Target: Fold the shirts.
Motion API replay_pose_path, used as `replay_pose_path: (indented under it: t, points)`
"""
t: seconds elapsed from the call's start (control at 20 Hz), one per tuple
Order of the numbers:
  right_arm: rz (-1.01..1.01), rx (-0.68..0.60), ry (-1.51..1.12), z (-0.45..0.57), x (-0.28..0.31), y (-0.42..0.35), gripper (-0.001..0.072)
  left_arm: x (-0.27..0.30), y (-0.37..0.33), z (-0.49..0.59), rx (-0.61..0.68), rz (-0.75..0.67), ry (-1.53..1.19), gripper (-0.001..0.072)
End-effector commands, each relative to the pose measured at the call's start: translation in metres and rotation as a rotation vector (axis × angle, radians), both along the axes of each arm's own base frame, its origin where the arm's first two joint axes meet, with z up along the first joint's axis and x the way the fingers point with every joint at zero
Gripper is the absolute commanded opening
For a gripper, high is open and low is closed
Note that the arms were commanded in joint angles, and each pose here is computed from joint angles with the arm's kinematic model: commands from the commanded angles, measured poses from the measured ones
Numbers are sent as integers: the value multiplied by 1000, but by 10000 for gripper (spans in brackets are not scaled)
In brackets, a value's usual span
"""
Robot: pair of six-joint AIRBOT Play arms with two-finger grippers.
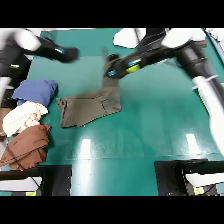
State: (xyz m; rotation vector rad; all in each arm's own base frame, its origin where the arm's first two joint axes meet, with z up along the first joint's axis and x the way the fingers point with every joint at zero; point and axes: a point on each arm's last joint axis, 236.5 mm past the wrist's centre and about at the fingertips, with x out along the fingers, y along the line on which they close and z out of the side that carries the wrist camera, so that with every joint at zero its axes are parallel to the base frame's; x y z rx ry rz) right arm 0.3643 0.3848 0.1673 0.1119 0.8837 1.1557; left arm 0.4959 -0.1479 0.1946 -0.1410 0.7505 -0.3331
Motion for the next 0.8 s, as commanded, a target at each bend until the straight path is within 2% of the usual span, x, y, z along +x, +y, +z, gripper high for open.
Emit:
replay_pose_path:
  t: [0.0,0.05,0.15,0.35,0.5,0.65,0.7,0.75]
  points:
    - [66,83,-115,-11,-19,107,270,-28,83,83,76,142,-167,29]
    - [111,85,-118,-13,-28,123,296,-36,93,93,80,161,-183,30]
    - [190,57,-101,-15,-38,127,295,-45,98,99,87,169,-184,30]
    - [247,-74,27,-34,-24,53,290,-48,87,89,53,140,-142,30]
    - [105,-133,176,-66,15,-30,283,-47,77,88,26,115,-137,30]
    - [-126,-145,323,-116,48,-112,285,-48,61,90,40,66,-157,30]
    - [-184,-150,374,-134,53,-132,350,-48,52,92,37,50,-167,30]
    - [-224,-154,427,-153,54,-145,527,-48,45,93,34,36,-175,30]
